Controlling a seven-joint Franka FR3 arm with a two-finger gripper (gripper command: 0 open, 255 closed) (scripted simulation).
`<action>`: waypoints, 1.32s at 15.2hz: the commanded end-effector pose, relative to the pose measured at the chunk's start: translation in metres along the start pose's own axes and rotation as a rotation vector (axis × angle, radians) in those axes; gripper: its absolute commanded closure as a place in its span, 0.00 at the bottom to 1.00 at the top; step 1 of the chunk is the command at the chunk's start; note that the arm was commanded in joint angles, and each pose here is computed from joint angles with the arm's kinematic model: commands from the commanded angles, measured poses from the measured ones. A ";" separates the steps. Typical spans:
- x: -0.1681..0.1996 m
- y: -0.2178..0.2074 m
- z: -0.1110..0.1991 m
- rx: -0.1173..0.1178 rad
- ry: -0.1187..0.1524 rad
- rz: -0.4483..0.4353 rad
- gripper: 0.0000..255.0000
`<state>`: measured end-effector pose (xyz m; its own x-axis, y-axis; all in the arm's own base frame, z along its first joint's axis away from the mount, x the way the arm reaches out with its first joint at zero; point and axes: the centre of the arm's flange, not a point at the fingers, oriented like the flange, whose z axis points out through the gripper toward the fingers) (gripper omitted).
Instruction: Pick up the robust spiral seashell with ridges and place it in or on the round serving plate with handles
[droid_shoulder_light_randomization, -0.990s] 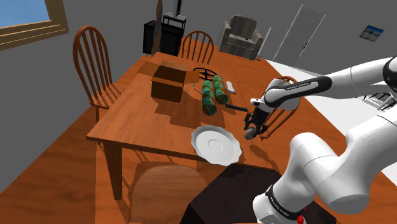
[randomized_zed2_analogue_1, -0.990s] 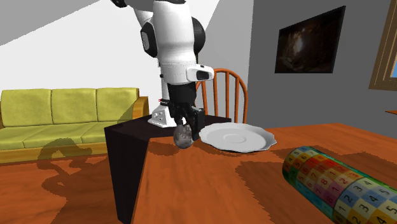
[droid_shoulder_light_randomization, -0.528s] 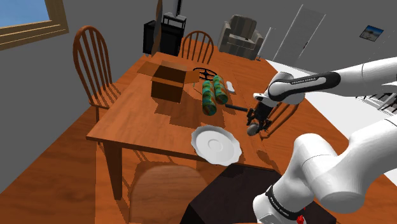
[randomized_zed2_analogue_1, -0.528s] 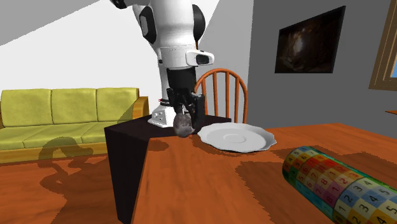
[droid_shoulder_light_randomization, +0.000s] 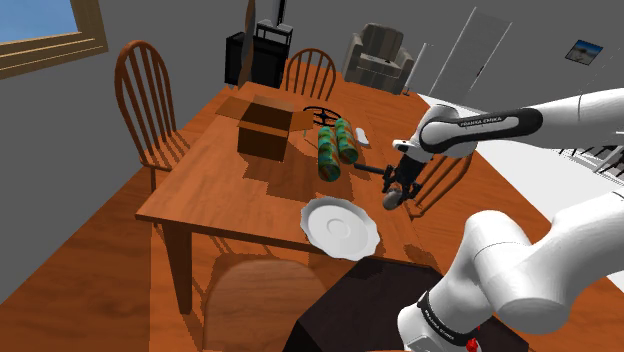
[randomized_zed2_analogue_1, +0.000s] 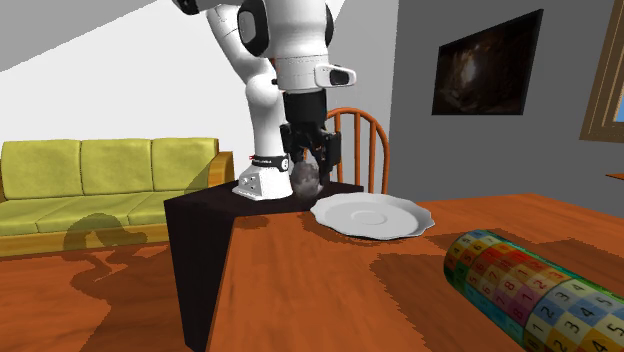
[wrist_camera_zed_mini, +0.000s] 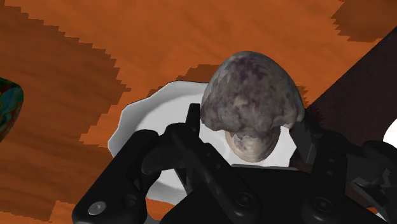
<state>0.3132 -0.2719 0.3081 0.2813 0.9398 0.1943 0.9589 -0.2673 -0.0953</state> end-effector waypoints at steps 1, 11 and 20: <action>0.025 0.005 0.002 0.000 0.000 0.002 1.00; 0.154 0.024 0.022 0.000 0.000 0.002 1.00; 0.179 0.032 0.057 0.000 0.000 0.002 1.00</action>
<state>0.3923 -0.0996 0.2899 0.2826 0.9394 0.1943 0.9585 -0.2683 -0.0969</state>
